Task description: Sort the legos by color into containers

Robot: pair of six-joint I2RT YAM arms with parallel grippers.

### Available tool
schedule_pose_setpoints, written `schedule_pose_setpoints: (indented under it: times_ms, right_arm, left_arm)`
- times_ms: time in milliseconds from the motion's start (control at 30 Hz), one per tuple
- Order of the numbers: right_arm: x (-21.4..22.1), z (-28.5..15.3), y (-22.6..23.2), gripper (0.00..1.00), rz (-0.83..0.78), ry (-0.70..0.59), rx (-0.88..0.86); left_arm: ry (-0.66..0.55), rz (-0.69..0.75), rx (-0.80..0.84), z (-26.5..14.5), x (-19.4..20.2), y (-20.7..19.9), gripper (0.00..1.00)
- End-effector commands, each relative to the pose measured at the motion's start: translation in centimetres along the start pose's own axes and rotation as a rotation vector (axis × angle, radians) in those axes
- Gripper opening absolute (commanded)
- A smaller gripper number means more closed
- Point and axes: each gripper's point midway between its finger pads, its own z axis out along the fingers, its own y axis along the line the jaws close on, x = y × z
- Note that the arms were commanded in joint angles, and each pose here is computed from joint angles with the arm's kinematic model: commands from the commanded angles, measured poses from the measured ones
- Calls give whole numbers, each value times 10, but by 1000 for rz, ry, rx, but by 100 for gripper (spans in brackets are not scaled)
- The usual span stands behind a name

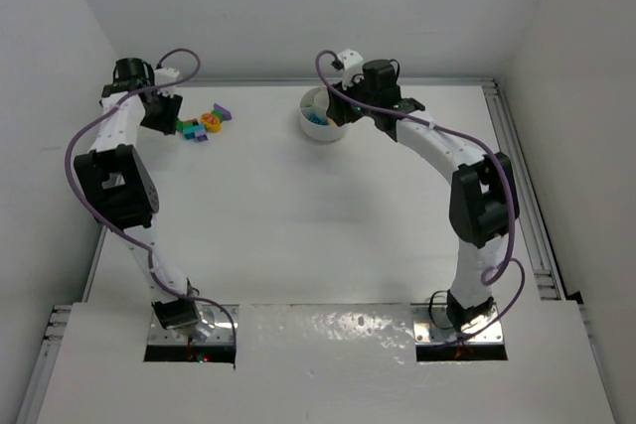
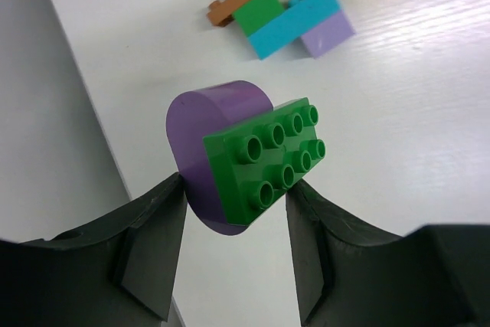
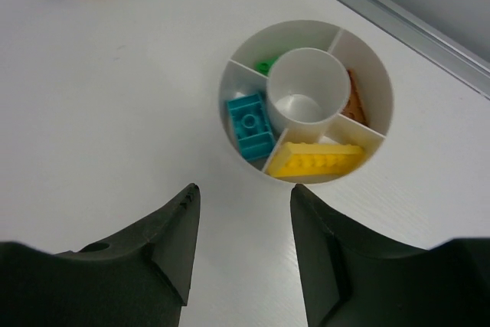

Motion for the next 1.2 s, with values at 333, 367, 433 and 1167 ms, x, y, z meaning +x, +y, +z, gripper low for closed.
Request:
schedule_pose_setpoints:
  times_ms: [333, 367, 433, 1167]
  right_arm:
    - [-77, -24, 144, 50, -187, -241, -426]
    - [-79, -23, 148, 50, -191, -246, -433]
    - [-78, -21, 161, 50, -189, -245, -454]
    - [-65, 10, 184, 51, -247, -245, -413]
  left_arm:
    - [-271, 175, 349, -103, -73, -143, 0]
    - [-282, 175, 375, -107, -75, -150, 0]
    - [-311, 161, 459, -119, -81, -167, 0]
    - [-317, 255, 689, -153, -79, -250, 0]
